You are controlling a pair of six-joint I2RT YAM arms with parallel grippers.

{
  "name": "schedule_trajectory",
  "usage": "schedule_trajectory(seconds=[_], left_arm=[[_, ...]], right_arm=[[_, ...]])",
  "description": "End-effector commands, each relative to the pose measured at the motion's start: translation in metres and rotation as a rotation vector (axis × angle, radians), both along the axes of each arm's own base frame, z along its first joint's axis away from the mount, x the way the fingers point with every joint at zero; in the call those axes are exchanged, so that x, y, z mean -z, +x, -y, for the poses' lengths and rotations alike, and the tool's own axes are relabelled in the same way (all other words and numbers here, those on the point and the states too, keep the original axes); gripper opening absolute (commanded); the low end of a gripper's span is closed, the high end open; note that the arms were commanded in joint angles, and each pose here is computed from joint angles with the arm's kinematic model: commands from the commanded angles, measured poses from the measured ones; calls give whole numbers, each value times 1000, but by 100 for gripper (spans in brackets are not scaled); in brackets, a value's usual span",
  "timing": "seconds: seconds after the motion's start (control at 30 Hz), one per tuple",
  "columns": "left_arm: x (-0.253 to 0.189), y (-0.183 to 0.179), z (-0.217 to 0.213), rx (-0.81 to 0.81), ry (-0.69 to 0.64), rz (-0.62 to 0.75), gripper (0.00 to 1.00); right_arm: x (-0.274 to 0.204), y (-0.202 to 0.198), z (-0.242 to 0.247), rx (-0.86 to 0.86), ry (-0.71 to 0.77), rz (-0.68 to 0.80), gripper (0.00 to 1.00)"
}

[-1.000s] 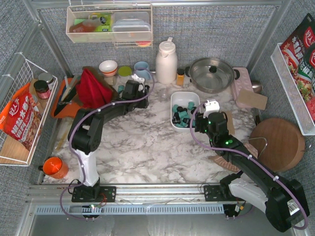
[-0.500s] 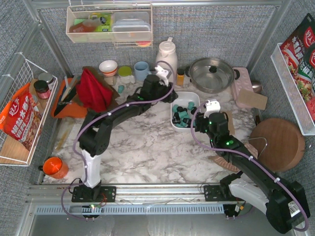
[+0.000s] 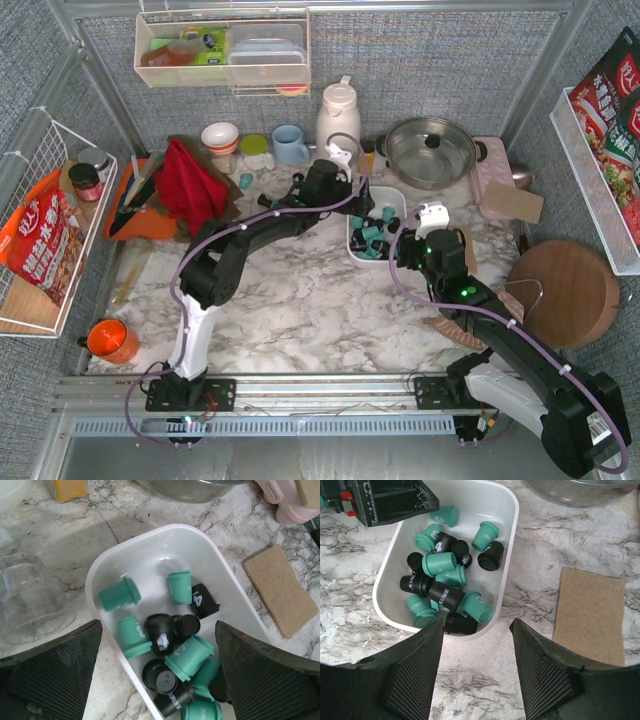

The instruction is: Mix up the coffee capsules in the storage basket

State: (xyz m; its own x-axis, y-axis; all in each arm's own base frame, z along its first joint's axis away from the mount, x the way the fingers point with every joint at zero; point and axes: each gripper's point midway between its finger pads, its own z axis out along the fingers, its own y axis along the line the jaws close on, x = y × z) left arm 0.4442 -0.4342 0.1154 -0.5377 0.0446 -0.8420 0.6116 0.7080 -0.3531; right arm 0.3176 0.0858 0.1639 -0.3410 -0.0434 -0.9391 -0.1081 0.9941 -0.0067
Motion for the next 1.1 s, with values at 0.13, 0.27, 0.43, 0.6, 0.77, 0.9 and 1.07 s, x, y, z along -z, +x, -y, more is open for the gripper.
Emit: schedule_trajectory(seconds=[0.13,0.27,0.43,0.6,0.77,0.9,1.07], left_arm=[[-43,4,-31,-102,12,149,99],[-61,5,-73,-243,82,225,100],[-51,14,-156,-554,240,192,100],[-30,10,-243,-841,224,75,100],[0,-7,-311,-1093,314,10,100],[35,-28,-372,-1406,492,-143,99],[48,-38,-395,-1542,553,-213,97]], right_arm=[[-6,2,0,5,6,17,62],[-5,3,-1,1,8,15,62],[-4,3,-1,0,9,11,62],[-5,3,-2,-2,12,14,62],[-6,3,-2,-2,15,19,62],[-6,3,-2,-3,17,18,62],[-7,2,-2,-3,17,20,62]])
